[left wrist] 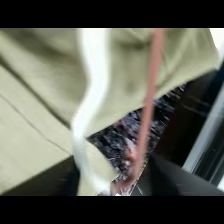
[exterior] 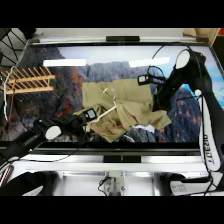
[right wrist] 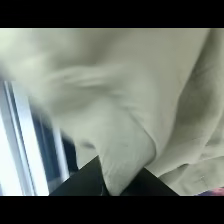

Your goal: Fold the shirts.

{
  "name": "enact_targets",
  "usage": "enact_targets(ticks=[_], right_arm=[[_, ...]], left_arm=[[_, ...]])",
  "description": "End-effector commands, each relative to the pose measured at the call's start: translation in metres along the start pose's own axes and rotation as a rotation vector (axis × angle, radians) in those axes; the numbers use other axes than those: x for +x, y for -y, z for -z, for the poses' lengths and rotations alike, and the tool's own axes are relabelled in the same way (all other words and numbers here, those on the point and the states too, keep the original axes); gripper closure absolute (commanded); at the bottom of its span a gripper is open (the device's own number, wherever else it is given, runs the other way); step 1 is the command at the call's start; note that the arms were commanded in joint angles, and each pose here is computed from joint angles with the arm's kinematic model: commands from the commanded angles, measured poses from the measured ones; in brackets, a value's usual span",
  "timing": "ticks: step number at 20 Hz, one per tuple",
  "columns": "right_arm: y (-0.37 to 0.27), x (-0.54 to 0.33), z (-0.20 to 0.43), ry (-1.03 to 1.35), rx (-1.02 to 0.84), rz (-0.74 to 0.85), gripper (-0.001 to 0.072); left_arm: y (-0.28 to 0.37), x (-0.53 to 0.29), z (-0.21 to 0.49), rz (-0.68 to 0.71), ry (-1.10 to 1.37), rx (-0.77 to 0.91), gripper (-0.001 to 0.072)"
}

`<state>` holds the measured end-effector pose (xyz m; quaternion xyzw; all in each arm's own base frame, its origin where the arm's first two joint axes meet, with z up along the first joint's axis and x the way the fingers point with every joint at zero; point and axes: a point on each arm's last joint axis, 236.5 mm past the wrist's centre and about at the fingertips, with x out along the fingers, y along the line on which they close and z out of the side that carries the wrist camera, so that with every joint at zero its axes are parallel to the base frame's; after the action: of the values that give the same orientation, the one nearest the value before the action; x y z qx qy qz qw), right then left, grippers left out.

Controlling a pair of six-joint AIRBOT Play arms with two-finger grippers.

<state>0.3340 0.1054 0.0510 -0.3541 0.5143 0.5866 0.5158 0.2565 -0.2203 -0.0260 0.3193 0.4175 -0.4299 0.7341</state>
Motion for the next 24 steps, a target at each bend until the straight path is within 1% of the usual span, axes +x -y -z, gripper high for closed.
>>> enact_targets(ticks=[1, 2, 4, 6, 8, 9, 10, 11, 12, 14, 15, 17, 19, 20, 22, 24], right_arm=[[-0.011, -0.01, -0.002, 0.01, 0.004, 0.003, 0.0645], [-0.015, -0.016, -0.005, 0.018, 0.009, 0.017, 0.0645], [-0.024, -0.032, -0.011, 0.042, 0.026, 0.06, 0.0646], [-0.036, -0.049, -0.018, 0.077, 0.056, 0.105, 0.0646], [-0.052, -0.068, -0.033, 0.145, 0.082, 0.148, 0.0647], [-0.061, -0.079, -0.041, 0.183, 0.102, 0.171, 0.0647], [-0.069, -0.09, -0.045, 0.212, 0.138, 0.203, 0.0647], [-0.073, -0.1, -0.047, 0.236, 0.184, 0.244, 0.0647], [-0.074, -0.111, -0.05, 0.269, 0.237, 0.294, 0.0647], [-0.076, -0.125, -0.059, 0.34, 0.318, 0.343, 0.0647], [-0.078, -0.127, -0.062, 0.361, 0.357, 0.333, 0.0647], [-0.081, -0.127, -0.066, 0.391, 0.454, 0.306, 0.0648], [-0.083, -0.122, -0.069, 0.365, 0.46, 0.308, 0.0648], [-0.084, -0.12, -0.072, 0.35, 0.443, 0.311, 0.0648], [-0.087, -0.115, -0.076, 0.324, 0.431, 0.321, 0.0649], [-0.086, -0.113, -0.075, 0.301, 0.446, 0.334, 0.0649]], left_arm=[[-0.057, -0.015, 0.017, -0.14, -0.04, -0.017, 0.0109], [-0.08, -0.024, 0.02, -0.194, -0.045, -0.028, 0.0091], [-0.13, -0.054, 0.027, -0.319, -0.047, -0.074, 0.009], [-0.177, -0.093, 0.035, -0.445, -0.024, -0.177, 0.009], [-0.216, -0.136, 0.051, -0.557, 0.039, -0.406, 0.0092], [-0.224, -0.147, 0.062, -0.577, 0.063, -0.537, 0.0098], [-0.22, -0.149, 0.075, -0.558, 0.063, -0.65, 0.0104], [-0.207, -0.142, 0.083, -0.498, 0.041, -0.726, 0.0111], [-0.187, -0.128, 0.084, -0.407, 0.028, -0.788, 0.0111], [-0.142, -0.089, 0.068, -0.222, 0.048, -0.842, 0.0123], [-0.117, -0.067, 0.056, -0.151, 0.058, -0.827, 0.0207], [-0.068, -0.032, 0.026, -0.051, 0.082, -0.734, 0.0208], [-0.021, -0.014, -0.01, 0.007, 0.126, -0.593, 0.0208], [-0.006, -0.012, -0.03, 0.011, 0.166, -0.559, 0.021], [0.009, -0.011, -0.056, -0.021, 0.234, -0.563, 0.0213], [0.02, 0.001, -0.057, -0.06, 0.208, -0.496, 0.0213]])
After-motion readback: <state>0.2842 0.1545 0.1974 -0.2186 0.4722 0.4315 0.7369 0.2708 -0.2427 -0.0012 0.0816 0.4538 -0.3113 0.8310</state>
